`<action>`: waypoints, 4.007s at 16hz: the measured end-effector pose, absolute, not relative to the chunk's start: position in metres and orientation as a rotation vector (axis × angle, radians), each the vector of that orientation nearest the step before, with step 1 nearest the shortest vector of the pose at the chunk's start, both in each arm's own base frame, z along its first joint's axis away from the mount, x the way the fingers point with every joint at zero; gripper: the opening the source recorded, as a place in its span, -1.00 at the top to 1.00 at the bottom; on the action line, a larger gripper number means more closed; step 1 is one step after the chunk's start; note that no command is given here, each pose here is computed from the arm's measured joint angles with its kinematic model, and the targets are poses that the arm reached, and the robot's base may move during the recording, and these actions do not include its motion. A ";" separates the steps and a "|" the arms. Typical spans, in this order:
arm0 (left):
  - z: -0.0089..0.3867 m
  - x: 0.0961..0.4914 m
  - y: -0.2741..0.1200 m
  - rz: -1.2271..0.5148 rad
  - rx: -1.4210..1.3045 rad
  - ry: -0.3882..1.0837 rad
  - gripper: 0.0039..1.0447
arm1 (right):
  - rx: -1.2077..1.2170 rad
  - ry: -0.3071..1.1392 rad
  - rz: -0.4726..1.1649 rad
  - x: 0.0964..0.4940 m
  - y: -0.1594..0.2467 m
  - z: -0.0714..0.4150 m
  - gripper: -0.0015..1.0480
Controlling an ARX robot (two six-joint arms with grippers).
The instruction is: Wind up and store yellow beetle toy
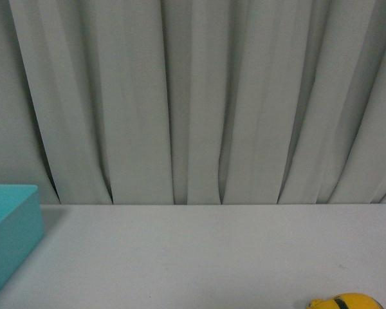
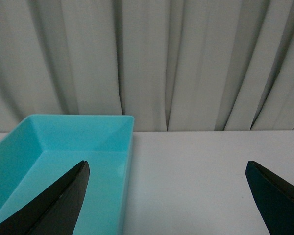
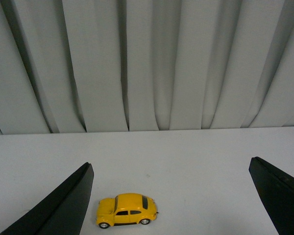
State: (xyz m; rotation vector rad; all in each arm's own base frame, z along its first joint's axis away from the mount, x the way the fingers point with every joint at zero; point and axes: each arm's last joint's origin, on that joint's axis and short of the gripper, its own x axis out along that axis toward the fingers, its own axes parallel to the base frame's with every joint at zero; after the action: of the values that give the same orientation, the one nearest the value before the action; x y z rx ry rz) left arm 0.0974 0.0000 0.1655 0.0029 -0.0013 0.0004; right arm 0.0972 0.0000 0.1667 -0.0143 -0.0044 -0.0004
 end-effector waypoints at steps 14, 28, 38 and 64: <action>0.165 0.097 0.000 0.002 0.002 -0.001 -0.88 | 0.033 -0.003 -0.062 0.155 -0.062 0.206 -0.87; 0.165 0.097 0.000 0.001 0.003 -0.001 -0.88 | -0.426 0.453 1.133 0.335 -0.086 0.101 -0.87; 0.165 0.097 0.000 0.000 0.003 -0.001 -0.88 | -0.478 0.494 1.295 0.356 -0.086 0.077 -0.87; 0.165 0.097 0.000 0.000 0.003 -0.001 -0.88 | -0.558 0.604 1.408 0.392 -0.056 0.044 -0.24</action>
State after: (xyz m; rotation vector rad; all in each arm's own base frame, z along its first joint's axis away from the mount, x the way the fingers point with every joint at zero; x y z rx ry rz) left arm 0.0974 0.0000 0.1655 0.0029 -0.0013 0.0004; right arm 0.3924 -0.0560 0.0438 -0.5583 0.6036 1.4079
